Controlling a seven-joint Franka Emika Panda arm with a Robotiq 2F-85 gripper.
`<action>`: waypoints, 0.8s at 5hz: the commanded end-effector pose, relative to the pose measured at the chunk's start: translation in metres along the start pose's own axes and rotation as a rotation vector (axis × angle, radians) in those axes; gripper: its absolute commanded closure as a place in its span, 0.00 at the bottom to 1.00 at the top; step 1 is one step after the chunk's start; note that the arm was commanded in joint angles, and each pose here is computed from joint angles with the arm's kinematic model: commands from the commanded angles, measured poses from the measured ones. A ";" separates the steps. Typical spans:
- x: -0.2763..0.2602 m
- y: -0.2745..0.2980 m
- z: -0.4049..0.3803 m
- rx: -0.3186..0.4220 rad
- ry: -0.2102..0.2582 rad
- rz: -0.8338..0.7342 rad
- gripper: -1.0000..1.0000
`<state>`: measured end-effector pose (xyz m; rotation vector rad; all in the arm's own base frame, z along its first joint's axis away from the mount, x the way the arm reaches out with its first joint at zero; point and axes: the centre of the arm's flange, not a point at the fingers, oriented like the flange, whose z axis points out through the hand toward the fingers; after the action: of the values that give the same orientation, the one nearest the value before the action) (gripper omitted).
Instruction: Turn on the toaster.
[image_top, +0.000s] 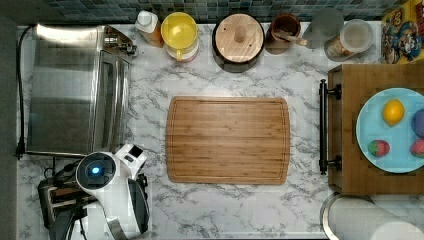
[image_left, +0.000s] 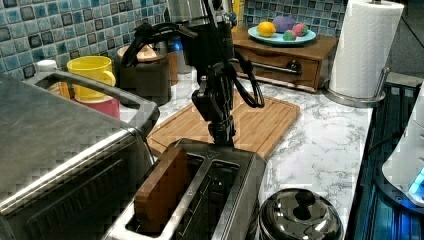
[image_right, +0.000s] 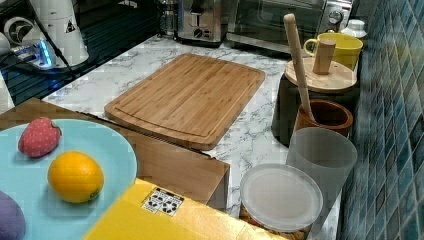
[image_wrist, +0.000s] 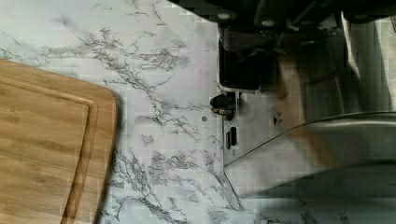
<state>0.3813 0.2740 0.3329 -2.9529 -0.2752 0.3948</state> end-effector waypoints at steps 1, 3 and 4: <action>-0.005 0.025 0.048 -0.022 -0.108 0.111 1.00; -0.016 0.056 0.092 -0.002 -0.209 0.167 1.00; -0.023 0.046 0.115 0.010 -0.230 0.136 1.00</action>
<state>0.3914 0.2621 0.3150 -2.9132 -0.1502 0.4428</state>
